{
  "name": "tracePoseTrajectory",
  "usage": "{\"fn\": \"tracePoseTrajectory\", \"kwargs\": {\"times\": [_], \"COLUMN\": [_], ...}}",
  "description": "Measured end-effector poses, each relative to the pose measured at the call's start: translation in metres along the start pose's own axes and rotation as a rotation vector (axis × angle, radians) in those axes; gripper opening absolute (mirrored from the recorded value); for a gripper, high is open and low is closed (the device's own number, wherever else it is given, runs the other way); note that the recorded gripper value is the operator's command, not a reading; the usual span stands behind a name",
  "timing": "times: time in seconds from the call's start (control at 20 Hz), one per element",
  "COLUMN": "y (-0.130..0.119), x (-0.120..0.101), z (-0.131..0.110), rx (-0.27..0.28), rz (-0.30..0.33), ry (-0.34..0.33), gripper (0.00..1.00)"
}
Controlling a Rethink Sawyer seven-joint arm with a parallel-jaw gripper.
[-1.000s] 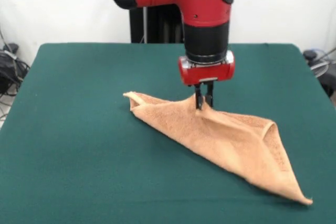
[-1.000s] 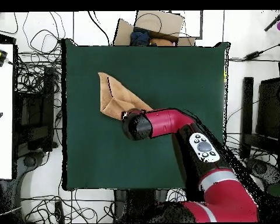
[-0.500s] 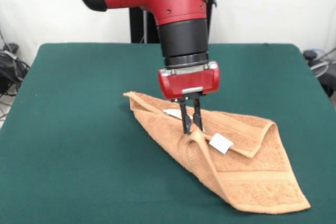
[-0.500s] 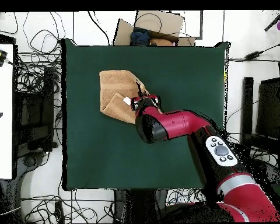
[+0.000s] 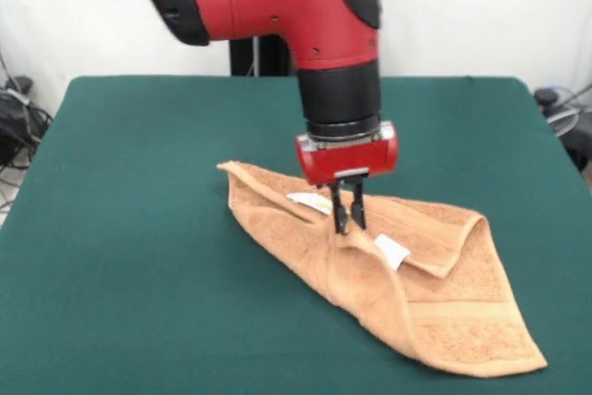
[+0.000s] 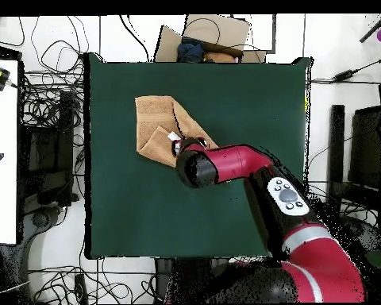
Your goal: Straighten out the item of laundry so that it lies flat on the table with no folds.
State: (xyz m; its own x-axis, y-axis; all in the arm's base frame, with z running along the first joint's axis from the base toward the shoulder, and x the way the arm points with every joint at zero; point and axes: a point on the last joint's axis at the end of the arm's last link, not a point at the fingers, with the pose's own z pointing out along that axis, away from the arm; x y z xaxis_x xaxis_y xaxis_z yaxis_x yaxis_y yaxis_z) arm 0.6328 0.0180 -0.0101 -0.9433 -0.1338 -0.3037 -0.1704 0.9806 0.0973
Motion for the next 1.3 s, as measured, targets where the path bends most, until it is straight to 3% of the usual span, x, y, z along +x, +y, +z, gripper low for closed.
{"fn": "tracePoseTrajectory", "kwargs": {"times": [0.2, 0.3, 0.45, 0.55, 0.65, 0.8, 0.95, 1.1, 1.3], "y": [0.031, 0.04, 0.06, 0.069, 0.075, 0.068, 0.055, 0.037, 0.034], "x": [0.007, 0.007, 0.004, 0.003, -0.001, -0.007, -0.01, -0.014, -0.024], "z": [-0.018, -0.028, -0.057, -0.073, -0.089, -0.089, -0.077, -0.059, -0.063], "rx": [0.009, 0.011, 0.011, -0.007, -0.072, -0.157, -0.184, -0.181, -0.161], "rz": [0.018, 0.021, 0.036, 0.065, 0.146, 0.253, 0.315, 0.362, 0.363], "ry": [0.272, 0.35, 0.531, 0.625, 0.72, 0.726, 0.676, 0.562, 0.474], "gripper": [0.0, 0.0, 0.0, 0.0, 0.0, 0.0, 0.0, 0.0, 0.0]}}
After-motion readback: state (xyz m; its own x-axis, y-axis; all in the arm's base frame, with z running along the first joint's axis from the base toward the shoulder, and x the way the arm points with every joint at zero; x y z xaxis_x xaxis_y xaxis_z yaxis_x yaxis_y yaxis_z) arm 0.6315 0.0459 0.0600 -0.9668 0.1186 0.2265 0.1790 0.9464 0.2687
